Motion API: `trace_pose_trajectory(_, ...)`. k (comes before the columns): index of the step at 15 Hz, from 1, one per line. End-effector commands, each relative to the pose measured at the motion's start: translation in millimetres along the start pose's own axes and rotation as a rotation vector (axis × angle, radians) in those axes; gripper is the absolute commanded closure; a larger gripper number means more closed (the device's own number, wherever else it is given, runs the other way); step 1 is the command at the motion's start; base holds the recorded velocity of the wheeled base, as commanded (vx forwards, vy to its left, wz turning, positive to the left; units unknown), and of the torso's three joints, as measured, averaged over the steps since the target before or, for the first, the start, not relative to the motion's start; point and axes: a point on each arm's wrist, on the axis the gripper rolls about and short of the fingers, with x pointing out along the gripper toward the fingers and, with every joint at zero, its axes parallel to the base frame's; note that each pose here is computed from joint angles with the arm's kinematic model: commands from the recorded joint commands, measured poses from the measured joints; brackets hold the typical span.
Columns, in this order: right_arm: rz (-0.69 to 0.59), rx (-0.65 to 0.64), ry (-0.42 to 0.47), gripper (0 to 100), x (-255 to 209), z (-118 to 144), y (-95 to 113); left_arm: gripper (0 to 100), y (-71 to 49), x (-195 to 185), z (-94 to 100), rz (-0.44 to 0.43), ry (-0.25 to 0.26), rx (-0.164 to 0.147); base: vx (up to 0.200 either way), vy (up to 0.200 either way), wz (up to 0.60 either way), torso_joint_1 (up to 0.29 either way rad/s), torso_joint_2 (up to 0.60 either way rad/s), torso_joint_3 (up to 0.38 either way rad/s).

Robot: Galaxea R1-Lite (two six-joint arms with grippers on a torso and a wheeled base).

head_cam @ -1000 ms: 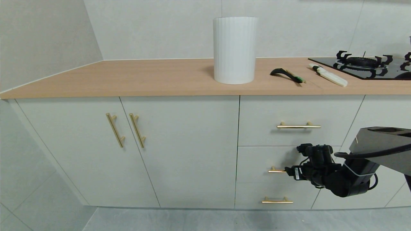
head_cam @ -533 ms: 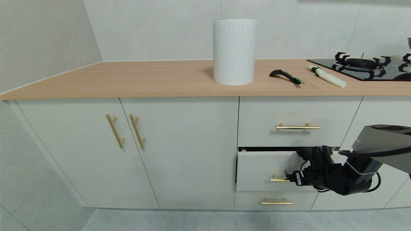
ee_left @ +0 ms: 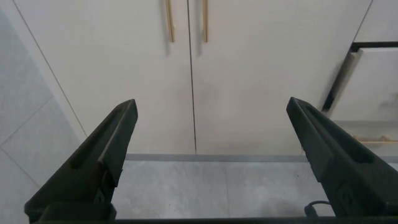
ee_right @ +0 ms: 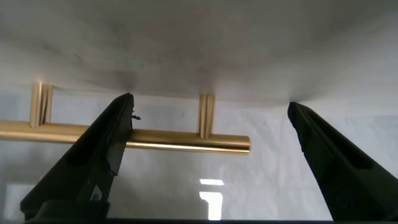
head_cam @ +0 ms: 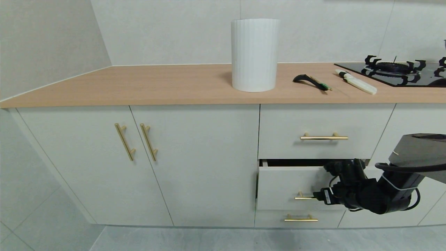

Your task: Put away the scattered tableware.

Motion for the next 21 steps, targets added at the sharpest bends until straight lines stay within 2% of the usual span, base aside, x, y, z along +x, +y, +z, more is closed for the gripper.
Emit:
trace_pose_trajectory(1,0.043,-0.013,-0.050,0,-53.2,18.3,-0.9,0,0.0,0.1,0.1,0.000,0.001,0.000,0.000,0.000,0.00,0.000,0.00,0.000)
trace_pose_trajectory(4,0.109,-0.029,-0.010,0,-111.8,30.8,-7.6,0,0.0,0.1,0.1,0.000,0.001,0.000,0.000,0.000,0.00,0.000,0.00,0.000)
trace_pose_trajectory(8,0.131,-0.042,-0.119,0,-176.1,46.1,-9.1,0,0.0,0.1,0.1,0.000,0.001,0.000,0.000,0.000,0.00,0.000,0.00,0.000)
trace_pose_trajectory(10,0.144,-0.046,-0.161,0,-191.4,50.6,-5.9,0,0.0,0.1,0.1,0.000,0.001,0.000,0.000,0.000,0.00,0.000,0.00,0.000)
trace_pose_trajectory(12,0.151,-0.032,-0.174,0,-190.6,55.7,-2.5,0,0.0,0.1,0.1,0.000,0.001,0.000,0.000,0.000,0.00,0.000,0.00,0.000)
trace_pose_trajectory(15,0.156,0.000,-0.156,0,-156.3,55.8,13.2,0,0.0,0.1,0.1,0.000,0.001,0.000,0.000,0.000,0.00,0.000,0.00,0.000)
trace_pose_trajectory(18,0.056,0.022,-0.160,0,-116.2,49.7,26.2,0,0.0,0.1,0.1,0.000,0.001,0.000,0.000,0.000,0.00,0.000,0.00,0.000)
trace_pose_trajectory(21,0.042,0.025,-0.162,0,-96.7,45.0,29.7,0,0.0,0.1,0.1,0.000,0.001,0.000,0.000,0.000,0.00,0.000,0.00,0.000)
